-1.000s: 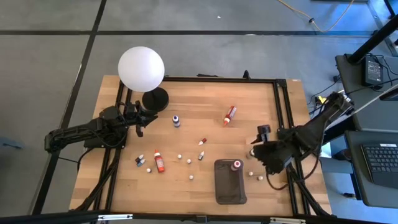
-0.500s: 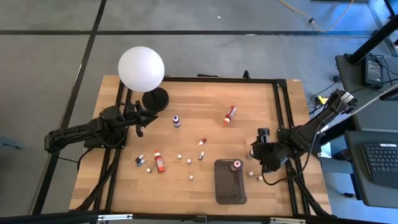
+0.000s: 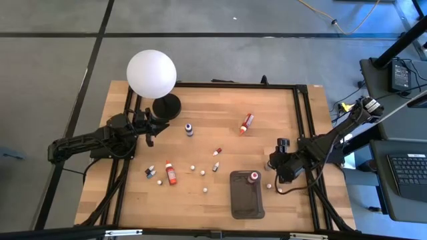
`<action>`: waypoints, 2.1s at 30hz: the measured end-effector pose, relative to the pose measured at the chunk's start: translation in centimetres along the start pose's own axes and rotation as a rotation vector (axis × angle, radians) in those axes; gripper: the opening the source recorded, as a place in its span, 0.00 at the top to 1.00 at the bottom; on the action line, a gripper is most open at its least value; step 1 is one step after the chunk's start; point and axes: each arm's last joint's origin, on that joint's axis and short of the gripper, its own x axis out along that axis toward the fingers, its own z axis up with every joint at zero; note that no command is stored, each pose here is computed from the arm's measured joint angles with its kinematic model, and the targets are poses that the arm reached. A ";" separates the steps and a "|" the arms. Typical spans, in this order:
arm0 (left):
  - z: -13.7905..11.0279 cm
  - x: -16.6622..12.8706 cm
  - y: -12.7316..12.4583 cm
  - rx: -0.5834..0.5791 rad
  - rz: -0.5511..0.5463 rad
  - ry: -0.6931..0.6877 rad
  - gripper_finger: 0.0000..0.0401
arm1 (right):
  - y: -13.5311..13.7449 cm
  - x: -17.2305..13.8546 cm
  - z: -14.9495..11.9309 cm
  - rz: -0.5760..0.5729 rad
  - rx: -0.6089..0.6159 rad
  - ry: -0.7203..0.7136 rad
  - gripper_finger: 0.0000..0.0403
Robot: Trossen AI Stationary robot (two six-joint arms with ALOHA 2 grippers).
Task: Pick & Place food coloring
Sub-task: Put the large purple food coloring bottle into the black bin
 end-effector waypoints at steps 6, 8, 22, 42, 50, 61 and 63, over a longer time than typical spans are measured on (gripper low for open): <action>0.0 0.0 0.0 0.000 0.000 0.001 0.77 | -0.3 0.2 0.2 0.029 0.029 0.028 0.37; 0.0 0.0 0.0 0.005 0.000 0.000 0.76 | -0.5 0.3 0.3 0.048 0.044 0.043 0.37; 0.0 0.0 0.0 0.008 0.000 0.000 0.76 | -0.9 0.6 0.5 0.057 0.067 0.062 0.37; 0.0 0.0 0.0 0.008 0.000 0.000 0.77 | -0.7 0.7 0.6 0.080 0.043 0.071 0.69; 0.0 0.0 0.0 0.008 0.000 0.000 0.77 | -0.8 0.3 0.8 0.075 0.041 0.071 0.68; 0.0 0.0 0.0 0.008 0.000 0.000 0.77 | -1.1 -7.3 6.3 0.087 -0.019 -0.159 0.68; 0.0 0.0 0.0 0.008 0.000 0.000 0.76 | -1.1 -8.6 7.5 0.088 -0.062 -0.215 0.68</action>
